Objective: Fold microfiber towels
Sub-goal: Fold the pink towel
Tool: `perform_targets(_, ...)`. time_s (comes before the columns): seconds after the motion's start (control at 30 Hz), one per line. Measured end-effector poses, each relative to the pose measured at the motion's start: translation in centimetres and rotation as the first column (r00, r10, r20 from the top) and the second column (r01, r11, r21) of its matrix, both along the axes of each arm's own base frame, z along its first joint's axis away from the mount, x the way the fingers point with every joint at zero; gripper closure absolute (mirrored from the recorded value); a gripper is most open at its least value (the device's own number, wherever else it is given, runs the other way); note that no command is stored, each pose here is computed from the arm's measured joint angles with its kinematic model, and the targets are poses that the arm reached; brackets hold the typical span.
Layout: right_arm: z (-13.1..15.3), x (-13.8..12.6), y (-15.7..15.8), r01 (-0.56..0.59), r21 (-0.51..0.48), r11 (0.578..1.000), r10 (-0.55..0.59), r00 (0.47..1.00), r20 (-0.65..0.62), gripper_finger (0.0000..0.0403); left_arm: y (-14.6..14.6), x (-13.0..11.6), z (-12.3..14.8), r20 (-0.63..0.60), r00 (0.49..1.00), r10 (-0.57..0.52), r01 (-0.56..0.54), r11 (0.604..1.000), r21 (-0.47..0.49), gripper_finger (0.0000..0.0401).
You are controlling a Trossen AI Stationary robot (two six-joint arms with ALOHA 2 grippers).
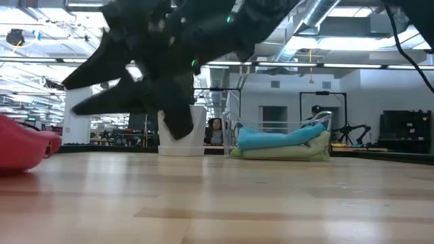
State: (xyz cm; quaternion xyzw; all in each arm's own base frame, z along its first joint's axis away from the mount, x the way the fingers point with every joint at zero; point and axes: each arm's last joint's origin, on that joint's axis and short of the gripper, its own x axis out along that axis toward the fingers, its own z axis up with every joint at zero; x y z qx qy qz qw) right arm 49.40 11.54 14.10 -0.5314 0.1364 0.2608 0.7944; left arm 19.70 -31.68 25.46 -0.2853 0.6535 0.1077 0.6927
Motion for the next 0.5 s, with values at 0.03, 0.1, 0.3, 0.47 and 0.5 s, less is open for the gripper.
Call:
perform_targets(0.03,-0.4,0.0,0.1,0.01,-0.016,1.0,-0.01,1.0,-0.01,0.0191,0.0,0.0,0.0,0.0,1.0,-0.001,0.001,1.0,0.0,0.0401)
perform_targets(0.1,-0.9,-0.3,0.1,0.025,-0.035,0.999,-0.027,0.999,-0.037,0.0191,0.0,0.0,0.0,0.0,1.0,-0.01,0.01,1.0,0.004,0.0401)
perform_targets(0.3,-1.1,-0.5,0.7,0.009,-0.029,1.0,-0.01,0.998,-0.059,0.0191,0.1,-0.1,-0.1,-0.016,1.0,-0.012,0.012,1.0,0.015,0.0401)
perform_targets(0.47,-0.7,-0.6,1.7,-0.014,-0.013,1.0,0.014,1.0,-0.02,0.0191,0.1,-0.2,-0.1,-0.05,0.999,-0.006,0.006,1.0,-0.003,0.0401)
perform_targets(0.5,-0.8,-0.6,1.8,-0.015,-0.014,1.0,0.014,1.0,-0.025,0.0191,0.1,-0.2,-0.1,-0.052,0.999,-0.003,0.003,1.0,-0.004,0.0401)
